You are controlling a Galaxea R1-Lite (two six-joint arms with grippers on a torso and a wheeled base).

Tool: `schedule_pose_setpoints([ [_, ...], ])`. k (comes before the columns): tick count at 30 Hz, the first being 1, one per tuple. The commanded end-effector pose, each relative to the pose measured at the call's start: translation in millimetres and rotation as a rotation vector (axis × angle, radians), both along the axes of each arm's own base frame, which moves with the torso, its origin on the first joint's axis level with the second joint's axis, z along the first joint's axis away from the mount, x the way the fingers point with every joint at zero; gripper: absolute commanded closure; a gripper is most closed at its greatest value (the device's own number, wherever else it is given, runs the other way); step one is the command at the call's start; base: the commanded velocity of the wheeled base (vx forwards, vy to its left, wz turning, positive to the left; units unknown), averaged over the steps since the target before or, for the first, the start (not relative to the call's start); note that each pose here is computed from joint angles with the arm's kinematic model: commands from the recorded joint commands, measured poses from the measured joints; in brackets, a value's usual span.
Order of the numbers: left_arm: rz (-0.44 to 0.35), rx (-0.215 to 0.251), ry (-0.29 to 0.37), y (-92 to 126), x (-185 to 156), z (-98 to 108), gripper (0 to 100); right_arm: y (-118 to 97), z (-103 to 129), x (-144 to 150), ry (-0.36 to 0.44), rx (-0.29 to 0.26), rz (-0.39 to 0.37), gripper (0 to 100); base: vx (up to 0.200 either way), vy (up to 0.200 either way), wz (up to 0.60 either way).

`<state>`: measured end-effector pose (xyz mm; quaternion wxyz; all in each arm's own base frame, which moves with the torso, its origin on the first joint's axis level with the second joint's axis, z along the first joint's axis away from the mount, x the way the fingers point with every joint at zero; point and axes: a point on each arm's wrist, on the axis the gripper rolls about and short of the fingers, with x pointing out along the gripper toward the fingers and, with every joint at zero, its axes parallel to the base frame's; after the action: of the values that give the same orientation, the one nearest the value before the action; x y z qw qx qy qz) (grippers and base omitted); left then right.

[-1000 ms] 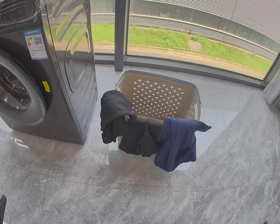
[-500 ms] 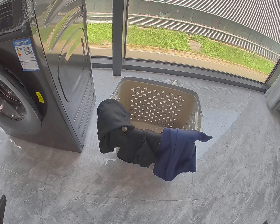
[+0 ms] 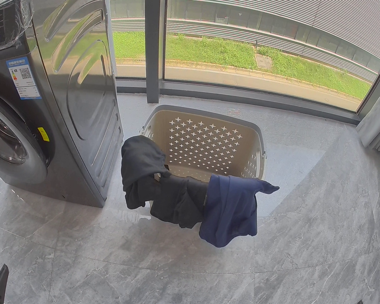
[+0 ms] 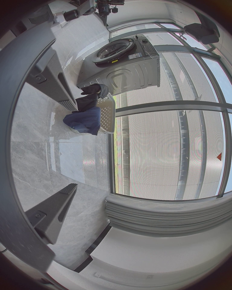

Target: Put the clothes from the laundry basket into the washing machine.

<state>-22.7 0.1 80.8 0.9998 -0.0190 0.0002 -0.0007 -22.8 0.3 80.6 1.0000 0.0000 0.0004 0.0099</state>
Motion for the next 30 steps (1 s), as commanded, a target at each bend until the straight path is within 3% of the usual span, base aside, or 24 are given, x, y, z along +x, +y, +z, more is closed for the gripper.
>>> schedule_pose_setpoints([
  [1, 0.001, 0.000, 0.001, 0.0, 0.0, -5.3, 0, 0.0, -4.6, 0.6, 0.008, 0.000, 0.000, 0, 0.000, 0.000, 0.00],
  [15, 0.003, 0.000, 0.001, 0.0, 0.0, -5.3, 0, 0.0, -4.8, 0.6, 0.010, 0.000, 0.000, 0, 0.000, 0.000, 0.00],
  [27, 0.000, 0.000, 0.001, 0.0, 0.0, -5.3, 0, 0.0, -4.8, 0.6, 0.010, 0.000, 0.002, 0, 0.200, 0.000, 0.00],
  [30, 0.001, 0.000, 0.001, 0.0, 0.0, -5.3, 0, 0.0, -4.9, 0.6, 0.011, 0.000, 0.002, 0, 0.000, 0.000, 0.00],
])
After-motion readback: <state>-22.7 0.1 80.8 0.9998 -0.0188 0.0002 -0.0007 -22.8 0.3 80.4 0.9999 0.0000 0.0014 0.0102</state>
